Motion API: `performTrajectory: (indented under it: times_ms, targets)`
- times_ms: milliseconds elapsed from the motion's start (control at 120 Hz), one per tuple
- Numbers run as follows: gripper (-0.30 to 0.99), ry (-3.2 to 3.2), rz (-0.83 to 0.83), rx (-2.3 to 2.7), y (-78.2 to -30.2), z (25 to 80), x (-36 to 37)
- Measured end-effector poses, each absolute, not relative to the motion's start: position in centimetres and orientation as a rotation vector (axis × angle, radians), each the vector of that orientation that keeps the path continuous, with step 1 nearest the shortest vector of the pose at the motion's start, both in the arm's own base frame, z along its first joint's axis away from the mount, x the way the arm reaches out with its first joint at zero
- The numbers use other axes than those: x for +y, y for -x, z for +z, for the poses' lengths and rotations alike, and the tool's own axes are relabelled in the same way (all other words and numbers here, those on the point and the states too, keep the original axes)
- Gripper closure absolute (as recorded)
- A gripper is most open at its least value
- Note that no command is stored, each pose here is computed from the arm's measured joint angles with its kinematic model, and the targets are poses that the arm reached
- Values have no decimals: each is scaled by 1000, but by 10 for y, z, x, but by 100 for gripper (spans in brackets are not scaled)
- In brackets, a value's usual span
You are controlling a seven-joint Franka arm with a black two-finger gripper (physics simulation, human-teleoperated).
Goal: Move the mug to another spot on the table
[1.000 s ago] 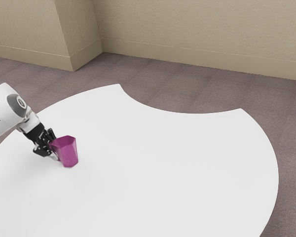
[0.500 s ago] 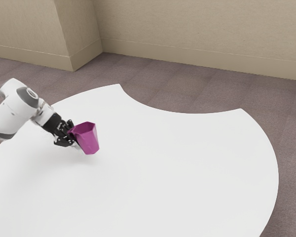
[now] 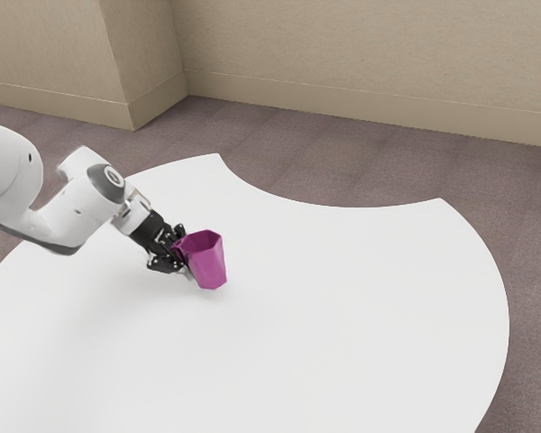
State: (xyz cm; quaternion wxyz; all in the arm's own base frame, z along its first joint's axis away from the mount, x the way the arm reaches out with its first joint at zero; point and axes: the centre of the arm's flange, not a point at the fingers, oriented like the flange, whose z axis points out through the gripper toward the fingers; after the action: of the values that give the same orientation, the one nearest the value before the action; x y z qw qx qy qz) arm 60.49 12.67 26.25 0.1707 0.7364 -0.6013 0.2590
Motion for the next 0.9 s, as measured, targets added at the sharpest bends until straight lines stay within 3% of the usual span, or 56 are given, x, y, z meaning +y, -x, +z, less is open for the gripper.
performTrajectory:
  times_ms: [367,633,900]
  targets:
    - [77,-2076,704,-1709,-608,228,126]
    - [28,-2065,671,-1708,-606,222,126]
    - [9,-2069,694,-1721,-615,236,127]
